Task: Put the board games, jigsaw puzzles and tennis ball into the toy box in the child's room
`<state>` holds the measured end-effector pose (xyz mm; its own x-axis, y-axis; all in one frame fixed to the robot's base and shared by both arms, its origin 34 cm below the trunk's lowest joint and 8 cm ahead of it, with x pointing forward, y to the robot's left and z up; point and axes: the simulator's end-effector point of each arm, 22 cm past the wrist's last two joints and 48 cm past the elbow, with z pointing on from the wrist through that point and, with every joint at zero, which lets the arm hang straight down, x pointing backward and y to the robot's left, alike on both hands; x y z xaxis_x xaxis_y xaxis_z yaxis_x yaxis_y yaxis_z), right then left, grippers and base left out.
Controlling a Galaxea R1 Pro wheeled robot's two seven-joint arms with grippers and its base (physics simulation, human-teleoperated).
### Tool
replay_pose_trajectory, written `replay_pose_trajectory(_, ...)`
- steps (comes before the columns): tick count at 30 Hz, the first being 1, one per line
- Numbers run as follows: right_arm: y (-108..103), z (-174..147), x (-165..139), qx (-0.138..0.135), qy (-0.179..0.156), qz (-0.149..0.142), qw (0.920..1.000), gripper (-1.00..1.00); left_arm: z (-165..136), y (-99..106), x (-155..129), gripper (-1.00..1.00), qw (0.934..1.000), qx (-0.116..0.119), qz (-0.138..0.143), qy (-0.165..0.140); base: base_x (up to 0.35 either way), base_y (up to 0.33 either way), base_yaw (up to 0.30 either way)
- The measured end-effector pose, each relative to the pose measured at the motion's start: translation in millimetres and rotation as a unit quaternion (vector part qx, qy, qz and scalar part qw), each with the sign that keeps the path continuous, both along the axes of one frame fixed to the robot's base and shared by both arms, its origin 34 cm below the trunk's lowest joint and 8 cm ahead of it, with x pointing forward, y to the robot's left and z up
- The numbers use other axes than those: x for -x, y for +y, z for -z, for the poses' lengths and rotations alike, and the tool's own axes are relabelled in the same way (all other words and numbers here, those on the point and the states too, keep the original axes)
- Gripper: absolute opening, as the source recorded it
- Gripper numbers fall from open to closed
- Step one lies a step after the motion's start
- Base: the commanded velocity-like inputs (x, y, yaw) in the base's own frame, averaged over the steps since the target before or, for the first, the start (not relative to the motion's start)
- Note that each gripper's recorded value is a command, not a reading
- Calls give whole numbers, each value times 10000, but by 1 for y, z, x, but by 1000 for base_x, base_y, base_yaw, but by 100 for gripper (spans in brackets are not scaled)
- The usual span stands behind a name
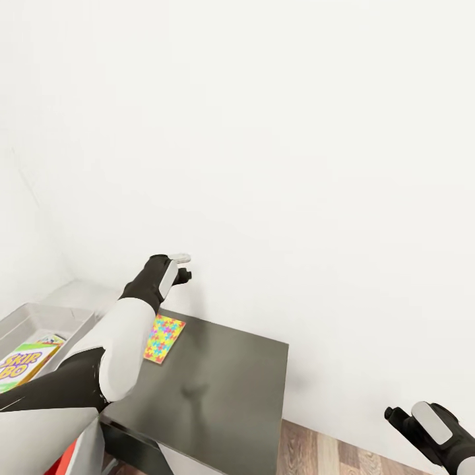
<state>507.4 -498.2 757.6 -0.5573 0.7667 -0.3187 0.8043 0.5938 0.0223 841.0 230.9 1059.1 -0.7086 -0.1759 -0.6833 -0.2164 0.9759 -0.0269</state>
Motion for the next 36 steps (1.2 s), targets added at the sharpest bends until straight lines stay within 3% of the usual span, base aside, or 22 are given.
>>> replay_pose_trajectory(9,2,1,-1,-4,0,-19,10000,100,0,0,-1,100,10000,-8,2,-9,58,21,0)
replay_pose_trajectory(18,20,7,-1,50,130,-387,9992,100,0,2,0,100,10000,-20,4,1,3,1,0)
replay_pose_trajectory(36,24,8,-2,33,139,-440,9989,100,0,2,-1,100,10000,-23,0,-5,0,0,0)
